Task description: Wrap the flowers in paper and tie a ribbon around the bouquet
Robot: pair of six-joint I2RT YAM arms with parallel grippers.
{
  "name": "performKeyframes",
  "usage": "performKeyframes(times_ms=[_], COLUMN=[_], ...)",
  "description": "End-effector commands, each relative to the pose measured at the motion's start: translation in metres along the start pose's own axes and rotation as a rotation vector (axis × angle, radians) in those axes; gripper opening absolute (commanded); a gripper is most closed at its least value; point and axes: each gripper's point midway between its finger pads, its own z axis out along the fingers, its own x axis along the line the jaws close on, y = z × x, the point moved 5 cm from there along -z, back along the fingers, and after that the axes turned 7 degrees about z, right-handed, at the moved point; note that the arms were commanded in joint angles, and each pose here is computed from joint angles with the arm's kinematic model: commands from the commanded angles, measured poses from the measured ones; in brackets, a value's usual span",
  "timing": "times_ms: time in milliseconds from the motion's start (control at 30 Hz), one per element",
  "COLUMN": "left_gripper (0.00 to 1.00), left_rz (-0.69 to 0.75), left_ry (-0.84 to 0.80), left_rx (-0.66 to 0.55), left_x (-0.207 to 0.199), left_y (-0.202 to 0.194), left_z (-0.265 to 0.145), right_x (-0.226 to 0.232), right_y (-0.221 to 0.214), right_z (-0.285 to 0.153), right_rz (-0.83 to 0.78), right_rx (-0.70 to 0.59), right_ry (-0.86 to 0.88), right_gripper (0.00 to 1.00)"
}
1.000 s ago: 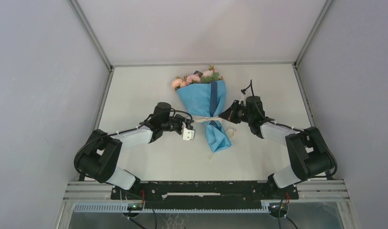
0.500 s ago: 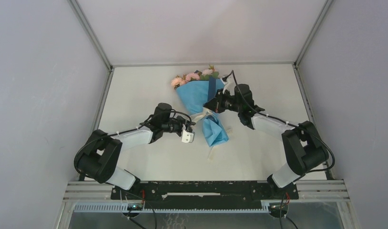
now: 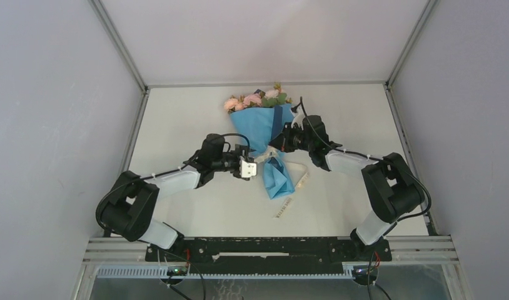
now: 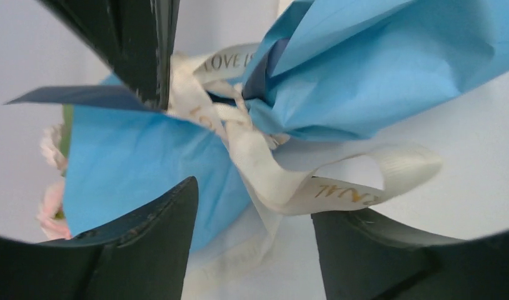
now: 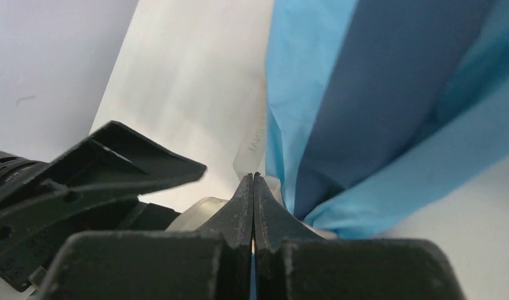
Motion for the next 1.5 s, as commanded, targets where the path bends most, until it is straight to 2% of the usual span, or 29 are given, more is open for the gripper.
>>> performKeyframes(times_ms=[0, 133, 200, 267, 300, 333, 367, 433, 467, 500, 600, 700, 833, 967, 1200, 1400, 1467], left_gripper=[0.73, 0.88, 0.95, 0.98, 0.98, 0.97, 0.90, 0.60, 0.50, 0.47, 0.51, 0.54, 0.53, 0.44, 0.39, 0.36, 0.28], left_rz=[-0.019, 0.103, 0.193, 0.227, 0.182, 0.103, -0.006, -0.209, -0.289, -0.339, -0.382, -0.345, -0.300, -0.282, -0.264, -0.262, -0.264], left_ry=[-0.061, -0.390, -0.526, -0.548, -0.488, -0.388, -0.278, -0.076, 0.023, 0.088, 0.160, 0.148, 0.108, 0.086, 0.125, 0.069, 0.054], left_rx=[0.046, 0.043, 0.082, 0.128, 0.130, 0.116, 0.087, 0.006, -0.042, -0.077, -0.103, -0.051, -0.024, -0.015, 0.019, -0.028, -0.029], left_x=[0.002, -0.041, -0.057, -0.057, -0.046, -0.028, -0.008, 0.028, 0.045, 0.055, 0.063, 0.053, 0.047, 0.046, 0.053, 0.044, 0.040], left_y=[0.008, 0.016, 0.009, 0.001, 0.003, 0.010, 0.021, 0.043, 0.051, 0.057, 0.060, 0.046, 0.039, 0.040, 0.035, 0.042, 0.041], left_z=[-0.021, -0.048, -0.060, -0.062, -0.056, -0.048, -0.038, -0.019, -0.010, -0.002, 0.025, 0.043, 0.051, 0.057, 0.068, 0.073, 0.075], right_x=[0.009, 0.009, 0.008, 0.007, 0.006, 0.006, 0.005, 0.006, 0.007, 0.008, 0.007, 0.007, 0.004, 0.001, -0.001, -0.005, -0.005], right_y=[0.012, 0.009, 0.006, 0.003, 0.001, 0.000, -0.001, -0.001, -0.001, 0.000, 0.000, -0.002, 0.000, 0.002, -0.005, -0.007, -0.007], right_z=[-0.012, -0.015, -0.015, -0.015, -0.016, -0.016, -0.017, -0.020, -0.021, -0.021, -0.022, -0.023, -0.026, -0.027, -0.025, -0.025, -0.025], right_rz=[0.109, 0.152, 0.155, 0.171, 0.184, 0.195, 0.209, 0.238, 0.249, 0.258, 0.286, 0.305, 0.319, 0.333, 0.349, 0.369, 0.370], right_rx=[-0.119, -0.143, -0.142, -0.138, -0.135, -0.135, -0.137, -0.146, -0.148, -0.150, -0.147, -0.139, -0.143, -0.142, -0.115, -0.116, -0.119], right_ry=[-0.023, -0.046, -0.053, -0.059, -0.065, -0.068, -0.072, -0.073, -0.069, -0.065, -0.068, -0.055, -0.050, -0.043, -0.041, -0.051, -0.052], right_gripper=[0.00, 0.00, 0.00, 0.00, 0.00, 0.00, 0.00, 0.00, 0.00, 0.00, 0.00, 0.00, 0.00, 0.00, 0.00, 0.00, 0.00])
